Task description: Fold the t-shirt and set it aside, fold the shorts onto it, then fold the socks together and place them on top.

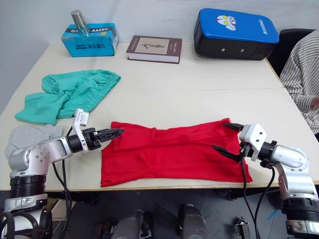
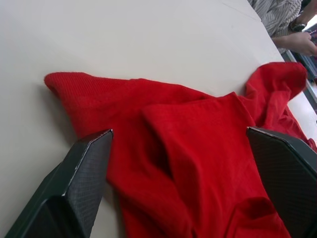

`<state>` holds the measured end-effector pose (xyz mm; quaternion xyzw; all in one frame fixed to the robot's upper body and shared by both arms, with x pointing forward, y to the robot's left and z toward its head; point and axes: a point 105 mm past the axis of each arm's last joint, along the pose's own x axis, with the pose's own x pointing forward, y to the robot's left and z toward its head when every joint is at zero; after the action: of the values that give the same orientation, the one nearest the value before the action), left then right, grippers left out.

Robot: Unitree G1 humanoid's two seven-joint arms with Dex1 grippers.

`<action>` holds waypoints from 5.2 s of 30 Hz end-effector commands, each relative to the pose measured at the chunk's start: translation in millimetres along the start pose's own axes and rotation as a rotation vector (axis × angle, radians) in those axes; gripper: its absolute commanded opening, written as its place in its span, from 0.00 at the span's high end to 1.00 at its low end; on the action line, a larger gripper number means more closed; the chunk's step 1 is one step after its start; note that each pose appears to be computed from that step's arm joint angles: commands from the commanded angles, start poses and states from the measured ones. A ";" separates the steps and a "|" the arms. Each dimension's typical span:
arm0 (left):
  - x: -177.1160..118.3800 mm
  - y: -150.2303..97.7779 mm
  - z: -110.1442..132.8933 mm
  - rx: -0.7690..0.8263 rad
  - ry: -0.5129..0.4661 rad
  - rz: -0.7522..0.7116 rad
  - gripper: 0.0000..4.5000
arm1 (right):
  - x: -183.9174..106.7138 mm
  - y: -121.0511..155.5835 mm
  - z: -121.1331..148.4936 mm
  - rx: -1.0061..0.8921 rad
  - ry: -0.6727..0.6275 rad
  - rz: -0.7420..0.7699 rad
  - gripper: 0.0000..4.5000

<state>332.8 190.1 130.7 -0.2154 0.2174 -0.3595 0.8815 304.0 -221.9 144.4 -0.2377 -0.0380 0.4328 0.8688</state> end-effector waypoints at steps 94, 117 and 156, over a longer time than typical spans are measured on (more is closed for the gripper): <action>65.7 -33.0 -34.5 0.716 -0.059 -0.027 0.99 | 94.8 11.8 0.0 0.038 0.056 -0.380 1.00; 45.7 -26.3 4.3 0.709 -0.325 0.008 0.99 | -15.6 -66.5 -19.1 0.136 -0.086 -0.671 1.00; -20.0 -80.8 -26.1 0.864 -0.105 -0.546 0.39 | -24.0 -77.1 -14.8 0.364 0.410 0.061 0.27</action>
<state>269.8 149.0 148.1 0.0998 -0.0432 -0.6071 0.7871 350.6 -279.7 180.4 -0.1566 0.1806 0.4038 0.8831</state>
